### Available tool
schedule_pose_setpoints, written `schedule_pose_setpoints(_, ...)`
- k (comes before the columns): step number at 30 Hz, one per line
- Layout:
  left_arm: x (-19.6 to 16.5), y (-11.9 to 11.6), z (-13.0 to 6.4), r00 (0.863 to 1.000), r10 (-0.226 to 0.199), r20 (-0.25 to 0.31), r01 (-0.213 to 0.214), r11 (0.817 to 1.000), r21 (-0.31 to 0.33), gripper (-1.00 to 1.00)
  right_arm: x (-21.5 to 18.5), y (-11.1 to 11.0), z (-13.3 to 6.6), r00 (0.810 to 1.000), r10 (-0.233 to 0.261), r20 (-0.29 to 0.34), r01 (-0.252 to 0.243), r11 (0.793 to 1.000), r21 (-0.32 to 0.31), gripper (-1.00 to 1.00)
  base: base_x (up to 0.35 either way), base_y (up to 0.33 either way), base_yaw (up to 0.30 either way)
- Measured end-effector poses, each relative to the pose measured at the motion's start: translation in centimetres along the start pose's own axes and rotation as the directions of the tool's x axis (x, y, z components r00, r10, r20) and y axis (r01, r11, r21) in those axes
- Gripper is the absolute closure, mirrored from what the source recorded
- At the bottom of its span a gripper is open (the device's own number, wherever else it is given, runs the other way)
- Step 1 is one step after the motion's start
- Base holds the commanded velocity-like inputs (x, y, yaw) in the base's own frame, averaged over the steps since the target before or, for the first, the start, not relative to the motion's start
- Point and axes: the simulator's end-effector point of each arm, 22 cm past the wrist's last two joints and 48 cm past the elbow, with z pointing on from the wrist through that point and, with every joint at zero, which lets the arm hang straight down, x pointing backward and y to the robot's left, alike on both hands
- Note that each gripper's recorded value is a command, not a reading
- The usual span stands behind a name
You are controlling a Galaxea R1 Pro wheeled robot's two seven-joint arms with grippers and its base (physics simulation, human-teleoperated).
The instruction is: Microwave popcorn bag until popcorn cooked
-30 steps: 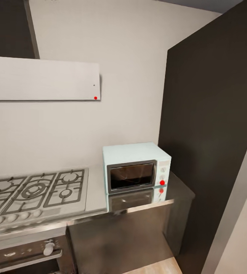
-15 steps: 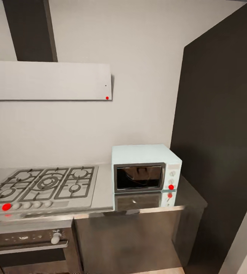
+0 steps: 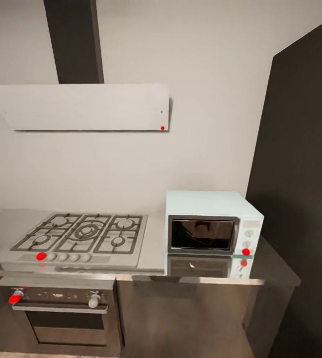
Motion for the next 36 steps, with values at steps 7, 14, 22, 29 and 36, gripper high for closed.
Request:
schedule_pose_setpoints(7,0.0,0.0,0.0,1.000,0.000,0.000,0.000,1.000,0.000,-1.00,-0.3,0.0,0.0,1.000,0.000,0.015,0.000,1.000,-0.002,-1.00,0.000,-0.222,0.042)
schedule_pose_setpoints(14,-0.1,0.1,0.0,1.000,0.000,0.003,0.000,1.000,-0.001,-1.00,-5.9,-0.9,-0.5,0.972,0.017,0.235,-0.021,1.000,0.015,-1.00,0.000,-0.084,0.001)
schedule_pose_setpoints(22,-0.9,0.3,0.0,0.999,0.002,0.041,-0.002,1.000,-0.004,-1.00,-17.8,-2.9,-4.7,0.780,-0.003,0.626,-0.043,0.997,0.058,-1.00,0.000,-0.002,0.000)
schedule_pose_setpoints(29,-1.0,0.3,0.0,0.999,0.003,0.044,-0.003,1.000,-0.004,-1.00,-25.4,-2.7,-8.7,0.639,-0.024,0.769,-0.069,0.994,0.089,-1.00,0.000,0.000,0.000)
schedule_pose_setpoints(36,-1.0,0.3,0.0,0.999,0.003,0.044,-0.003,1.000,-0.004,-1.00,-31.5,-5.2,-13.1,0.515,-0.068,0.855,-0.108,0.984,0.144,-1.00,0.000,0.000,0.000)
